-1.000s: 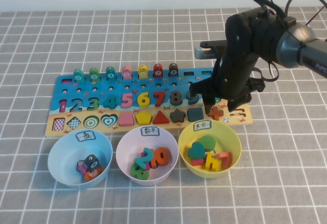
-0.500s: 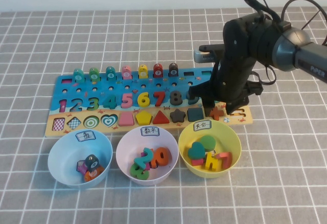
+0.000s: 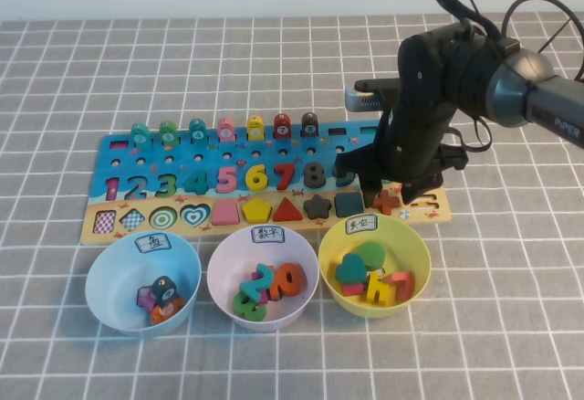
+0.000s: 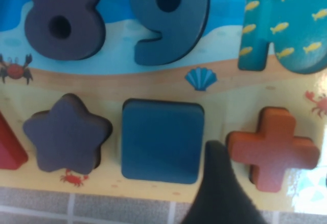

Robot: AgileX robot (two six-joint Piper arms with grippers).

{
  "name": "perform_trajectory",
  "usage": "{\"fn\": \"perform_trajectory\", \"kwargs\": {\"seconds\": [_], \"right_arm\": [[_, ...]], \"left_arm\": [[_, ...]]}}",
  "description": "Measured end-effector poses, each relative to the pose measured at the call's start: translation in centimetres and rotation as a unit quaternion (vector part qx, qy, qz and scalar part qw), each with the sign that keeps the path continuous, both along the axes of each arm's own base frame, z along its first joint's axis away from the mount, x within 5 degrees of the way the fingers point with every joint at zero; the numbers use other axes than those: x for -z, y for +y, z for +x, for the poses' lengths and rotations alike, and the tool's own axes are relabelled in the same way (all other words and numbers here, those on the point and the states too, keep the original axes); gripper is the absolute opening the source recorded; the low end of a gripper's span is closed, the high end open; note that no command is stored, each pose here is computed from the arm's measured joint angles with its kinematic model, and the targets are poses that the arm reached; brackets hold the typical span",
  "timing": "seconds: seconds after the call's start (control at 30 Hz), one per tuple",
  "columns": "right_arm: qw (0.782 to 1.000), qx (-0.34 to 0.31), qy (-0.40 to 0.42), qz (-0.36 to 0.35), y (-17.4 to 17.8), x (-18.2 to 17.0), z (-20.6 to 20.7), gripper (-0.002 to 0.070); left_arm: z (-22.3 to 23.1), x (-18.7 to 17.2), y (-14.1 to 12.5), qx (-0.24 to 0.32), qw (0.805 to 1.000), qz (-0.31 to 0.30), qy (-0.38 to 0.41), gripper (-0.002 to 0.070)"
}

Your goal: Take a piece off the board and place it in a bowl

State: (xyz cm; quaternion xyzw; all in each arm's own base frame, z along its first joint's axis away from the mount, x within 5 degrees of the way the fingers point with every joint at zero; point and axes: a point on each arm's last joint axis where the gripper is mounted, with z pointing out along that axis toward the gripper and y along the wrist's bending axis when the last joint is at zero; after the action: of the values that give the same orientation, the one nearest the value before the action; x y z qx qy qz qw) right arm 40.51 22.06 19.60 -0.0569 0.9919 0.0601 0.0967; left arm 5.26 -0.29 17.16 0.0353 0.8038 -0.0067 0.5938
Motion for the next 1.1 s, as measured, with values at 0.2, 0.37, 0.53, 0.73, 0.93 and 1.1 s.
{"fn": "perform_trajectory", "kwargs": {"seconds": [0.2,0.37,0.53,0.73,0.93,1.1], "right_arm": [[1.0,0.0,-0.001,0.001,0.02,0.0,0.01,0.0388],[1.0,0.0,0.006,-0.003,0.07,0.73,0.11,0.0388],[1.0,0.0,0.008,-0.004,0.1,0.82,0.08,0.0388],[1.0,0.0,0.008,-0.004,0.1,0.82,0.08,0.0386],[1.0,-0.001,0.008,-0.003,0.17,0.82,0.06,0.0309],[1.0,-0.001,0.007,-0.004,0.15,0.82,0.07,0.03]], "left_arm": [[0.0,0.0,0.0,0.0,1.0,0.0,0.0,-0.0001],[0.0,0.0,0.0,0.0,1.0,0.0,0.0,-0.0001],[0.0,0.0,0.0,0.0,1.0,0.0,0.0,-0.0001],[0.0,0.0,0.0,0.0,1.0,0.0,0.0,-0.0001],[0.0,0.0,0.0,0.0,1.0,0.0,0.0,-0.0001],[0.0,0.0,0.0,0.0,1.0,0.0,0.0,-0.0001]]}}
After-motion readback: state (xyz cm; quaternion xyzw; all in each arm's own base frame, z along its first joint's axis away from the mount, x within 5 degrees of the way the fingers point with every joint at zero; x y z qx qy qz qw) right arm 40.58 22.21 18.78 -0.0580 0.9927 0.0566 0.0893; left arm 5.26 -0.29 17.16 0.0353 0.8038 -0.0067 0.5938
